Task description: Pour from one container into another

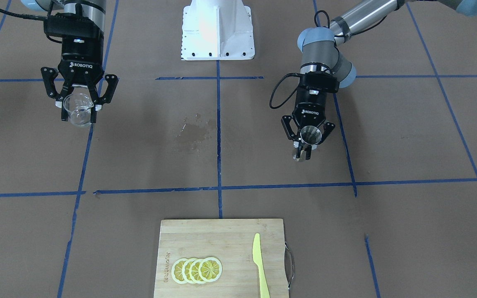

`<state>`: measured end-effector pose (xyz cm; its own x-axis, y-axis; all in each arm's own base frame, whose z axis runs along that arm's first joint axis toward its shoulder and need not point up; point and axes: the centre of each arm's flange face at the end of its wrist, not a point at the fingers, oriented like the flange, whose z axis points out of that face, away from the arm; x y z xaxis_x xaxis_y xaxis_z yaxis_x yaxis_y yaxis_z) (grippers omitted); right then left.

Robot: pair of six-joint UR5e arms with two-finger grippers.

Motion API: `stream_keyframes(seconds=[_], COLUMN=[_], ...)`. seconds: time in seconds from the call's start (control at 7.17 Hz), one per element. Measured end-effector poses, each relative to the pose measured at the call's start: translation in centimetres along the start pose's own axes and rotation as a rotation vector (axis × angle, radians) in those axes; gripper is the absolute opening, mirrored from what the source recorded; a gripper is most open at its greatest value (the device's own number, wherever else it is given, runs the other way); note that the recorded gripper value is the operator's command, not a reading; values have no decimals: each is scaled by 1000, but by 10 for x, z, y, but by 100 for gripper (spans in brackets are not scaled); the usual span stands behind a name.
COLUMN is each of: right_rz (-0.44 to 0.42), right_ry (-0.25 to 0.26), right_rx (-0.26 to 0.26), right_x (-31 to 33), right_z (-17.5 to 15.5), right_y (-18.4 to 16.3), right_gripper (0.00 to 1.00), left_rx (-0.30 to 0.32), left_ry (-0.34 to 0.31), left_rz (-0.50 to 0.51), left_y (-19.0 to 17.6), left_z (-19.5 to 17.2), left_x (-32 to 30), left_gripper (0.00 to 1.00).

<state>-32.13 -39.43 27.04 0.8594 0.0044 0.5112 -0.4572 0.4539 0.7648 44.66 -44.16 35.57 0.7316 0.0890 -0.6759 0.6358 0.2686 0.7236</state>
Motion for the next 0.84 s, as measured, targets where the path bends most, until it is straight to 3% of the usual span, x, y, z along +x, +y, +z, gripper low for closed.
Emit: stream_keyframes(seconds=[0.28, 0.56, 0.84], right_rz=[20, 52, 60], right_ry=[-1, -2, -3], right_rx=[-16, -16, -16], right_x=[7, 7, 7], right_z=[5, 5, 5], right_y=[-7, -10, -11], right_gripper=[0, 0, 0], left_rx=[-30, -80, -89], left_ry=[-111, -270, -422], left_rz=[-12, -117, -233], left_y=[-13, -14, -6], left_z=[-30, -46, -48], left_x=[-55, -82, -82], left_gripper=[0, 0, 0])
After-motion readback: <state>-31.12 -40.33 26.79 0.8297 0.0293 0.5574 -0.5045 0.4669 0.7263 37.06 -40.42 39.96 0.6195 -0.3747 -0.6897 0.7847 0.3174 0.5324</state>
